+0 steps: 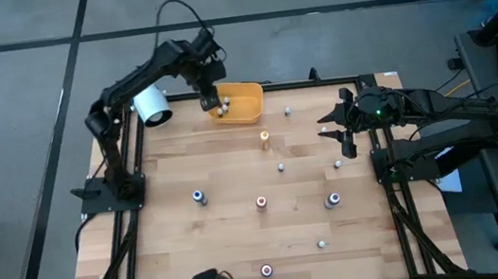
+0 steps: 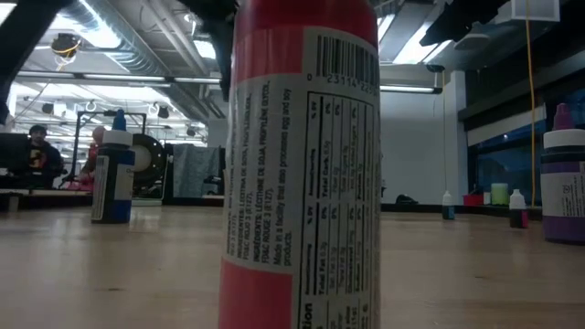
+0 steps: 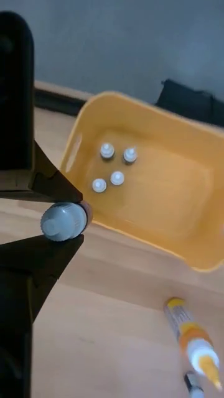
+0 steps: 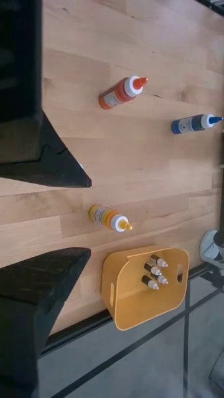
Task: Pick & Place food coloring
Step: Put the small purple food coloring bottle into the yellow bin
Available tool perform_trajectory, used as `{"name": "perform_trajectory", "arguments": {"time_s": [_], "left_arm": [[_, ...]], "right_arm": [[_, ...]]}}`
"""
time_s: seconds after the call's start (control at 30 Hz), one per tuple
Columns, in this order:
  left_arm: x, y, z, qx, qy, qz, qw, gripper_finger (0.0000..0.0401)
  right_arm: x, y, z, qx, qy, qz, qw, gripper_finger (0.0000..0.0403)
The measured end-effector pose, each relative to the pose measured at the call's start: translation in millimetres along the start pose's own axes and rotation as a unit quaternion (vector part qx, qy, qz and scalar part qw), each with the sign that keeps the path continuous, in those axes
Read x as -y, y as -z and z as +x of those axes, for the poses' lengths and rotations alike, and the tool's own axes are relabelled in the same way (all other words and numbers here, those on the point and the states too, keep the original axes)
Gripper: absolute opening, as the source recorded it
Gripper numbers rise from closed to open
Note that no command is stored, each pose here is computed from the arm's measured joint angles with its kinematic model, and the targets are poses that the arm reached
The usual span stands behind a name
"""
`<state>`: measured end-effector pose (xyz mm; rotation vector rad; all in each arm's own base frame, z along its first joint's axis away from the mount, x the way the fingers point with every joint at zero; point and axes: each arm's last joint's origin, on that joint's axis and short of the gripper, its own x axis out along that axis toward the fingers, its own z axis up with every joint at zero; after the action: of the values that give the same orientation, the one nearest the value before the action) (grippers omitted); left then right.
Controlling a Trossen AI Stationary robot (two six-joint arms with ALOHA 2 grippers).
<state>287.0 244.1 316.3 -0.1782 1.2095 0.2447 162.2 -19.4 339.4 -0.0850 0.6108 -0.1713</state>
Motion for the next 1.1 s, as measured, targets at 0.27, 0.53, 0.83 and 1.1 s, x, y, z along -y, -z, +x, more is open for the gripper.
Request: {"name": "perform_trajectory", "arguments": {"time_s": [0.27, 0.53, 0.83, 1.1], "left_arm": [[7.5, 4.4, 60.4, -0.033, 0.021, 0.021, 0.999, 0.0069], [15.0, 3.4, 86.6, 0.006, 0.008, 0.038, 0.999, 0.007], [16.5, 15.7, 111.2, 0.005, -0.008, 0.036, 0.999, 0.0071], [15.4, 20.6, 121.7, 0.011, -0.029, 0.037, 0.999, 0.0071]], "right_arm": [[0.0, 0.0, 0.0, 0.0, 0.0, 0.0, 1.0, 0.0169], [0.0, 0.0, 0.1, 0.0, 0.0, 0.0, 1.0, 0.0169], [0.0, 0.0, 0.1, 0.0, 0.0, 0.0, 1.0, 0.0169], [0.0, 0.0, 0.1, 0.0, 0.0, 0.0, 1.0, 0.0169]]}}
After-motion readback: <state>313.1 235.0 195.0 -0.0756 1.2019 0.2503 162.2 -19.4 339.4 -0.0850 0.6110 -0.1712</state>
